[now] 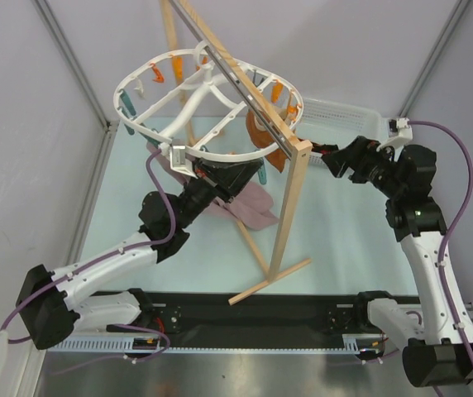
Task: Clip the socks to the hanger
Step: Pick up the sock from the bin, then place the sock in the bin.
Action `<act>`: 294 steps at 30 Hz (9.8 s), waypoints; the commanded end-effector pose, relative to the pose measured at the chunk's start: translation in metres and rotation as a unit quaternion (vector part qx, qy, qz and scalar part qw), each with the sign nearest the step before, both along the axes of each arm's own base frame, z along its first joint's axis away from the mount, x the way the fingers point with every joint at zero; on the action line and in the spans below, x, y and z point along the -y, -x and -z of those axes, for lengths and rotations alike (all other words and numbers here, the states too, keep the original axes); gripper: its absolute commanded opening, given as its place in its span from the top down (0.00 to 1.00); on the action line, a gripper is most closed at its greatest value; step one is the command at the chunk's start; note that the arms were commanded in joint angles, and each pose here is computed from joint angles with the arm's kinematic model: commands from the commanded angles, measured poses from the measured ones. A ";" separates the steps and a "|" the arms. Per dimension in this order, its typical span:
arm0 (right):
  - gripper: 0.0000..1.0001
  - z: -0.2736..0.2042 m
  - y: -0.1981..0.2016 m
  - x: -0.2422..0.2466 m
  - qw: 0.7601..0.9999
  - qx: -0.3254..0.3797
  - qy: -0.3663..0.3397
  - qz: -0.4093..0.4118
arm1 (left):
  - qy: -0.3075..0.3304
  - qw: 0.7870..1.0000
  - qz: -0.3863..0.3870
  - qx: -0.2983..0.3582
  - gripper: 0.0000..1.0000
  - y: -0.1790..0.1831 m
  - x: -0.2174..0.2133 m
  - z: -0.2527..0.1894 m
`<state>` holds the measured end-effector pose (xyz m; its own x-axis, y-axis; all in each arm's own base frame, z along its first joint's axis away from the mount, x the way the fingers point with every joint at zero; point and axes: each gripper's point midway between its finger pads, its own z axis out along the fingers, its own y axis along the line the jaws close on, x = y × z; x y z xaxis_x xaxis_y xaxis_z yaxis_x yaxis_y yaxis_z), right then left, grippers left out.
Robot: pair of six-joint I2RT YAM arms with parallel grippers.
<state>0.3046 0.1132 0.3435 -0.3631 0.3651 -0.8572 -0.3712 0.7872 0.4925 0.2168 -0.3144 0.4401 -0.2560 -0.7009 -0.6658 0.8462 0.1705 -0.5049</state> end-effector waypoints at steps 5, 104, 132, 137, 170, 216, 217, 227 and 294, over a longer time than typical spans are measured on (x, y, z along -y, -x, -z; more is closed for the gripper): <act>0.20 0.011 -0.064 0.049 0.988 -0.014 0.009 0.151 | -0.020 0.999 -0.015 -0.047 1.00 -0.011 0.002 0.012; 1.00 0.078 -0.198 0.093 0.987 -0.137 -0.001 0.086 | -0.055 0.995 -0.028 -0.084 1.00 -0.020 0.004 0.051; 0.66 0.189 -0.195 0.181 0.939 -0.255 0.039 0.228 | -0.061 0.994 -0.026 -0.083 1.00 -0.019 0.006 0.054; 0.46 0.180 -0.192 0.176 0.946 -0.229 0.018 0.229 | -0.062 0.994 -0.025 -0.083 1.00 -0.019 0.006 0.055; 0.29 0.182 -0.190 0.142 0.958 -0.210 0.104 0.164 | -0.064 0.994 -0.020 -0.083 1.00 -0.018 0.008 0.057; 0.54 0.269 -0.275 0.132 0.937 -0.269 0.205 0.091 | -0.073 0.993 -0.010 -0.091 1.00 -0.022 0.012 0.068; 0.59 0.266 -0.278 0.133 0.938 -0.264 0.202 0.095 | -0.074 0.993 -0.010 -0.091 1.00 -0.022 0.012 0.068; 1.00 0.170 -0.290 0.135 0.965 -0.174 0.139 0.139 | -0.073 0.992 -0.013 -0.099 1.00 -0.022 0.010 0.069; 1.00 0.004 0.046 -0.063 0.961 -0.029 -0.169 -0.219 | -0.019 0.991 -0.005 -0.134 1.00 -0.014 -0.005 0.056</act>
